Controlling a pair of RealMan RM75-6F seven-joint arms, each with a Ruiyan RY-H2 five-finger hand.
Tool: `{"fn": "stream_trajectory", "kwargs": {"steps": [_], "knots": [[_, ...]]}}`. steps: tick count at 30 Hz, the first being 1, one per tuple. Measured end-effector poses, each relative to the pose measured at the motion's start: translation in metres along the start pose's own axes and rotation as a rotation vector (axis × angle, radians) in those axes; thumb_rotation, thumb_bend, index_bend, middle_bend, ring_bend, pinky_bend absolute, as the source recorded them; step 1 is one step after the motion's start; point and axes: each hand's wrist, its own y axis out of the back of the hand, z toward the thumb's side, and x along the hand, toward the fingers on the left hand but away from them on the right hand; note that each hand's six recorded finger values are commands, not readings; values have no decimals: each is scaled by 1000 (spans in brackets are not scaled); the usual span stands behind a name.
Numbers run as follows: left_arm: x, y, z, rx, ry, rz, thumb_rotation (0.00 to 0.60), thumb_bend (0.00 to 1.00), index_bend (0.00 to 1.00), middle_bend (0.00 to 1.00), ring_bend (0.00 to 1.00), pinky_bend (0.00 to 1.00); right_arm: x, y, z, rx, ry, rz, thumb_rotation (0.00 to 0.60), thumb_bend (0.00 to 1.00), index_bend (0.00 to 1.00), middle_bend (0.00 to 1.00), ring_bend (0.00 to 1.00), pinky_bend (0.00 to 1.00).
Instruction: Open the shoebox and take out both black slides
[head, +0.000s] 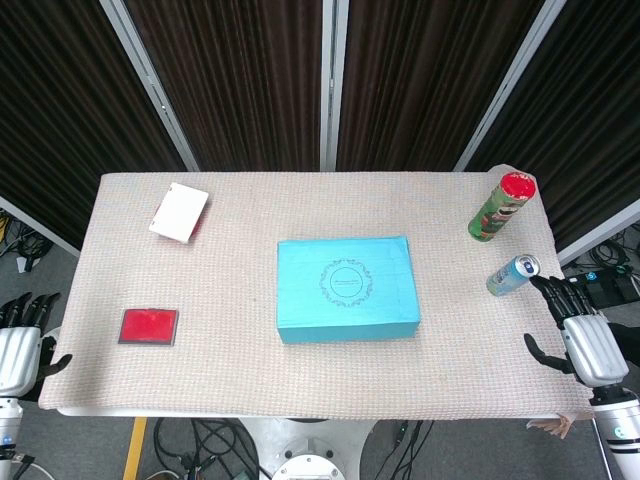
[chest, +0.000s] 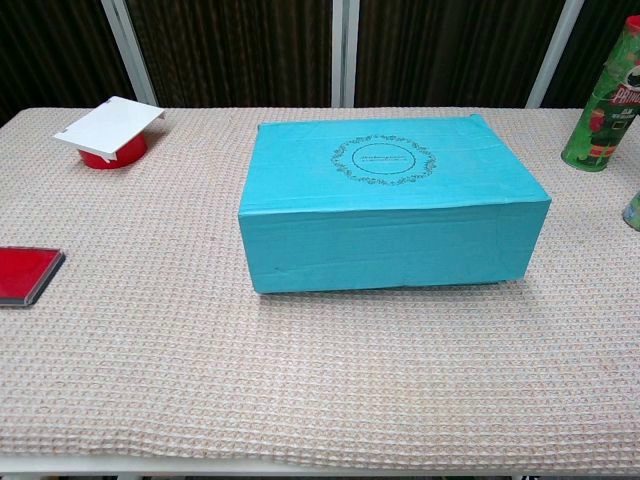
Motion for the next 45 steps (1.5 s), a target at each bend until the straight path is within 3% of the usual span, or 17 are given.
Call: {"fn": "stream_trajectory", "kwargs": {"steps": [8, 13, 19, 25, 33, 39, 45], "knots": [[-3, 0, 0, -10, -1, -3, 600, 63, 150, 174, 91, 137, -3, -1, 1, 5, 10, 9, 600, 304, 0, 66, 0, 0], [-3, 2, 2, -16, -6, 1, 600, 63, 150, 173, 91, 137, -21, -4, 7, 55, 52, 37, 600, 300, 0, 64, 0, 0], [-4, 4, 4, -30, -14, 2, 600, 63, 150, 173, 91, 137, -61, -13, 21, 141, 112, 85, 600, 151, 0, 62, 0, 0], [-6, 4, 4, -36, -10, -5, 600, 62, 150, 174, 91, 137, -114, -39, 35, 225, 158, 151, 600, 82, 0, 62, 0, 0], [-9, 4, 1, -48, 2, -17, 600, 62, 150, 173, 91, 137, -177, -84, 52, 316, 195, 175, 600, 49, 0, 63, 0, 0], [-8, 2, -1, -55, 6, -30, 600, 63, 149, 173, 91, 139, -203, -115, 70, 349, 242, 162, 600, 29, 0, 48, 0, 0], [-6, 1, -2, -59, 6, -33, 600, 63, 150, 174, 91, 140, -212, -128, 89, 405, 335, 102, 600, 26, 0, 43, 0, 0]]}}
